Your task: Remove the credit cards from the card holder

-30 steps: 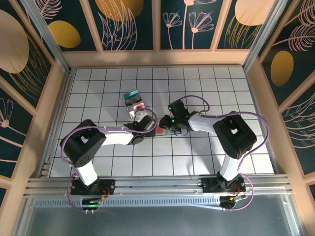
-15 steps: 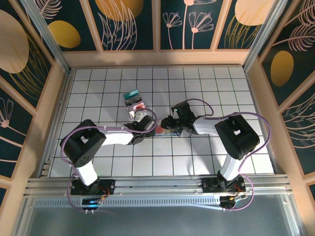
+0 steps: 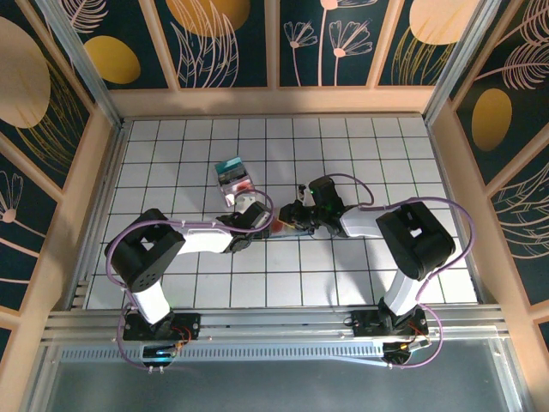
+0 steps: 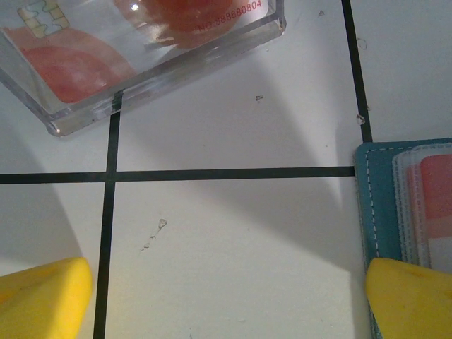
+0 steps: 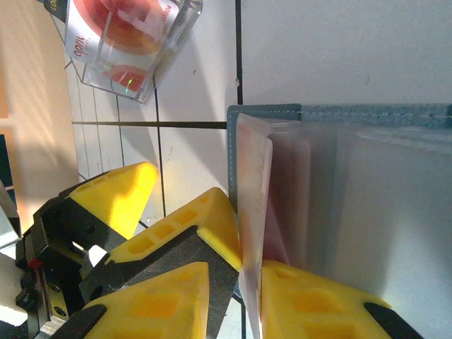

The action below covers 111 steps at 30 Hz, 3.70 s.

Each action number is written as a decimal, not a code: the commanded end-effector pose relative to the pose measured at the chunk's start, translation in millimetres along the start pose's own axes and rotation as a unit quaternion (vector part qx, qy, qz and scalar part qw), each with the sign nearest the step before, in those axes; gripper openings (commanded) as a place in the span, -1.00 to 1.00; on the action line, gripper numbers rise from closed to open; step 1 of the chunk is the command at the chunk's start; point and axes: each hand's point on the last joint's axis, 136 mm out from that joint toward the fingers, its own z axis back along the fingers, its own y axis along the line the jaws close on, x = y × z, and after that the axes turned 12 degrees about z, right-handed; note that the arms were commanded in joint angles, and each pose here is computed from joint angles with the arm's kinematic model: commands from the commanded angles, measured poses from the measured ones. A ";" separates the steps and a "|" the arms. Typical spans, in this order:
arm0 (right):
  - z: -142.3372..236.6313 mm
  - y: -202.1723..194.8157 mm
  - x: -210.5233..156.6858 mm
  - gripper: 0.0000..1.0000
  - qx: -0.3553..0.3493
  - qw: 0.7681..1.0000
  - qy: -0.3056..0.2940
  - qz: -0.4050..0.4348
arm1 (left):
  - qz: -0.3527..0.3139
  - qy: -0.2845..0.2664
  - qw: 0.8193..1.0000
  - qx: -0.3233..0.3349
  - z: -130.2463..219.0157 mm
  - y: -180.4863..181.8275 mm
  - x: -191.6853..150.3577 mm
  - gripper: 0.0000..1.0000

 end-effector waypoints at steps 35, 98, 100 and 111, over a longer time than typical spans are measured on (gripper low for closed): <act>28.2 -8.7 17.2 -0.66 0.029 0.998 -0.044 -0.019 | -0.019 0.040 0.997 0.060 -0.3 22.1 -22.2 0.98; 125.4 34.8 70.5 -1.00 -0.047 0.968 -0.223 0.101 | 0.163 -0.077 0.943 -0.279 119.3 -55.8 112.2 0.98; 132.0 47.6 73.2 -1.00 -0.019 0.965 -0.240 0.107 | 0.165 -0.079 0.933 -0.310 127.3 -60.1 117.0 0.98; 154.6 108.4 76.8 -1.00 0.117 0.942 -0.277 0.152 | 0.148 -0.059 0.872 -0.463 165.0 -97.9 126.3 0.83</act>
